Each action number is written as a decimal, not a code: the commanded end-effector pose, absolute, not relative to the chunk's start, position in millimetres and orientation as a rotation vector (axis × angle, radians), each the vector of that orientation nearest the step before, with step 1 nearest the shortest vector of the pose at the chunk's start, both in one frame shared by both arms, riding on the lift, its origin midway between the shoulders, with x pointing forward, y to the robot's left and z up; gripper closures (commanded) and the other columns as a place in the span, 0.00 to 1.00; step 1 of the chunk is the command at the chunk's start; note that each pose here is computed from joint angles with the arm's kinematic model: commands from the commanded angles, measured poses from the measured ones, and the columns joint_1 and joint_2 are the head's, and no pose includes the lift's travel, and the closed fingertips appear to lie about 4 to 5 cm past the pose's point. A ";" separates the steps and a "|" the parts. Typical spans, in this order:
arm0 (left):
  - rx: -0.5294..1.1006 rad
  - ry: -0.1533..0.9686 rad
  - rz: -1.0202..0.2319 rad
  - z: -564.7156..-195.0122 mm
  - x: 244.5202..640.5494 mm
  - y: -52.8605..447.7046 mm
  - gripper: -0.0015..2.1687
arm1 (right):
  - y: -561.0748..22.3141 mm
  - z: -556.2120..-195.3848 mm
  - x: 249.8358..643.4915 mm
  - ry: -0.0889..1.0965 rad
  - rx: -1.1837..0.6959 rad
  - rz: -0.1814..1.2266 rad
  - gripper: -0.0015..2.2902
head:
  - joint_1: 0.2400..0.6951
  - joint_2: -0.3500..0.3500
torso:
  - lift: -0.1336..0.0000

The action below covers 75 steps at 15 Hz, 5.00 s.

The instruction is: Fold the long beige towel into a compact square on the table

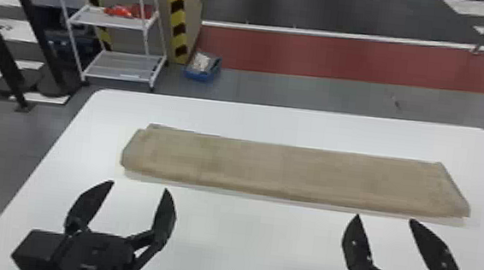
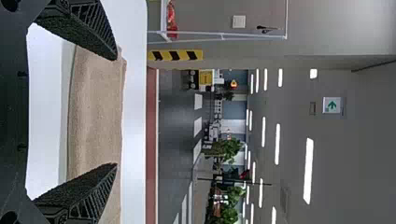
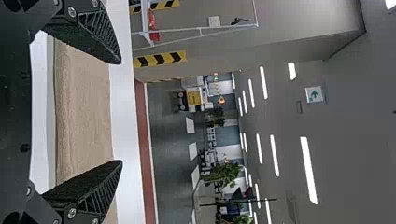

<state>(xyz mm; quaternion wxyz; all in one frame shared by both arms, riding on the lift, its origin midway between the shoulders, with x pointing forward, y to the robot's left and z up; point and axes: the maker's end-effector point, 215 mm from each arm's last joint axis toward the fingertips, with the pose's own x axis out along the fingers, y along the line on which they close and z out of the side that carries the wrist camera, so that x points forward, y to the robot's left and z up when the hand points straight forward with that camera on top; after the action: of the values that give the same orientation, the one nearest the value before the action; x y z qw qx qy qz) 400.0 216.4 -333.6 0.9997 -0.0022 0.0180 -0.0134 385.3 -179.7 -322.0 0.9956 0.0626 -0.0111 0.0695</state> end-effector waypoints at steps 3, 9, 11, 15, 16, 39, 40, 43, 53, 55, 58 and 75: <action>0.000 0.040 -0.017 -338.8 405.0 222.7 0.03 | -179.1 -338.0 397.2 0.015 0.120 0.138 0.06 | 1.00 0.58 | 0.08; -0.045 0.133 -0.040 -375.4 475.2 237.7 0.03 | -169.9 -357.3 462.1 0.039 0.053 0.142 0.06 | 1.00 0.59 | 0.08; -0.052 0.149 -0.037 -377.9 502.7 248.9 0.03 | -167.3 -357.6 490.3 0.037 0.029 0.138 0.06 | 1.00 0.60 | 0.08; -0.033 0.172 -0.005 -391.7 562.9 286.3 0.03 | -150.0 -375.5 527.9 0.071 -0.022 0.164 0.06 | 1.00 0.64 | 0.08; -0.020 0.176 -0.001 -392.1 574.4 295.7 0.03 | -144.5 -380.3 534.1 0.080 -0.033 0.174 0.06 | 1.00 0.66 | 0.08; -0.160 0.534 -0.220 -453.8 616.7 332.9 0.10 | -128.3 -404.8 554.6 0.115 -0.064 0.205 0.06 | 1.00 0.77 | 0.08; -0.156 0.542 -0.222 -455.7 615.4 332.9 0.10 | -126.5 -404.0 554.4 0.114 -0.063 0.208 0.06 | 1.00 0.77 | 0.08; -0.151 0.579 -0.228 -464.5 609.5 329.4 0.14 | -125.5 -403.0 554.4 0.111 -0.062 0.210 0.06 | 1.00 0.77 | 0.08; -0.181 0.509 -0.239 -412.7 593.6 311.4 0.87 | -128.0 -398.4 555.4 0.097 -0.054 0.205 0.06 | 1.00 0.75 | 0.08; -0.215 0.516 -0.273 -396.6 588.6 295.6 0.87 | -128.8 -398.3 555.5 0.096 -0.050 0.204 0.06 | 1.00 0.75 | 0.08; -0.275 0.593 -0.291 -390.9 574.5 267.3 0.87 | -132.2 -395.3 555.2 0.084 -0.037 0.197 0.06 | 1.00 0.73 | 0.08; -0.169 0.502 -0.514 -392.0 599.1 -30.5 0.21 | -438.8 -362.4 493.9 0.012 0.019 -0.242 0.06 | 1.00 0.00 | 0.08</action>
<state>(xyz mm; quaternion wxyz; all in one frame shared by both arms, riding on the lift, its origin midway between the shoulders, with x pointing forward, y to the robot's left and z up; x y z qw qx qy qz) 607.8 -11.0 -389.5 0.9382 -0.0703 0.2445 -0.2345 493.9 -437.1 -358.6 0.9928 0.0079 0.0047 -0.1195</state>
